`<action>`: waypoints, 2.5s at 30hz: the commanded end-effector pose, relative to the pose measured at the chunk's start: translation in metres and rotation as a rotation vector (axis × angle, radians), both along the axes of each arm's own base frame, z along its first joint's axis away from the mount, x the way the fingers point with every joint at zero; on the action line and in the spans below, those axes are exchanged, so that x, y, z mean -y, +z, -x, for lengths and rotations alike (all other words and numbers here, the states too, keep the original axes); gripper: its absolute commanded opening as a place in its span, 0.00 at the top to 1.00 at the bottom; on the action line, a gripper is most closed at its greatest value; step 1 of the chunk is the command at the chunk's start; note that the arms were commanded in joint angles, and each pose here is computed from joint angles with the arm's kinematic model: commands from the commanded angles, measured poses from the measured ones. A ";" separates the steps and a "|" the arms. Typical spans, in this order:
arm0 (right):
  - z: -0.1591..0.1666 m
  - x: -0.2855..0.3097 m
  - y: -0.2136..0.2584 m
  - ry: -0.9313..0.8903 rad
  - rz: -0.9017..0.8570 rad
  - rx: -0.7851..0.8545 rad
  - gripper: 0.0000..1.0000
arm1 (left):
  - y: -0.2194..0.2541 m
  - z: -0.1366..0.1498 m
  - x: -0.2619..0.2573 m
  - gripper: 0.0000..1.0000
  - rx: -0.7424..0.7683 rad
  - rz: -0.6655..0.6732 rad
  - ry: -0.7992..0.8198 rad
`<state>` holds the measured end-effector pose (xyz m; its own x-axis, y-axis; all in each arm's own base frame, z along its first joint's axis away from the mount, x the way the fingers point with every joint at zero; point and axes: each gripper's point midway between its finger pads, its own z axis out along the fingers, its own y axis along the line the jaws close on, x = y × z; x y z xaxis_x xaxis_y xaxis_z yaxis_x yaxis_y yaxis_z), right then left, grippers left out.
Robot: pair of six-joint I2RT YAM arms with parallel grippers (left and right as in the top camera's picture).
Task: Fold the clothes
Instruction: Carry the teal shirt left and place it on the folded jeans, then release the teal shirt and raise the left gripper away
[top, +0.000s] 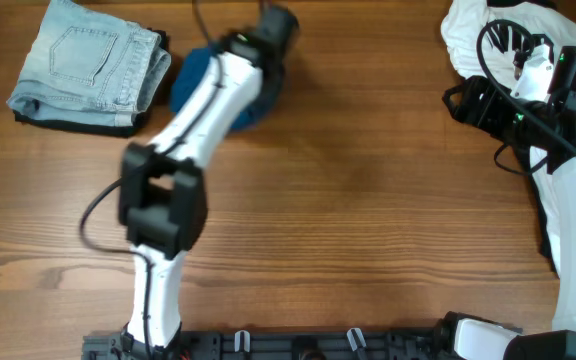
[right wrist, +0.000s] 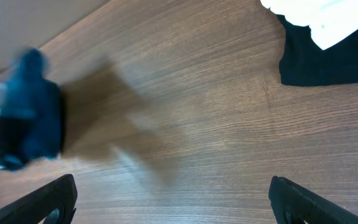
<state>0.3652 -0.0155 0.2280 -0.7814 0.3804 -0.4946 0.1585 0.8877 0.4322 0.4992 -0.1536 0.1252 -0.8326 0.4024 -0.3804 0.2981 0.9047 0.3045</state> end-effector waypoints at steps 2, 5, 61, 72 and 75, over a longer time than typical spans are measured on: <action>-0.002 0.003 -0.002 0.004 0.018 -0.001 0.00 | 0.150 -0.025 -0.045 0.96 0.353 -0.008 -0.019; -0.002 0.003 -0.002 0.004 0.018 0.001 0.00 | 0.184 -0.026 -0.087 0.96 0.427 -0.096 0.019; -0.002 0.003 -0.002 -0.026 -0.008 -0.011 0.00 | 0.085 -0.049 -0.193 0.00 0.192 0.410 0.173; -0.003 0.006 -0.002 -0.030 0.011 -0.007 0.00 | 0.115 -0.079 -0.281 0.00 0.445 0.488 0.407; -0.003 0.006 -0.002 -0.030 0.011 -0.006 0.00 | 0.057 -0.087 -0.295 0.00 0.354 0.497 0.458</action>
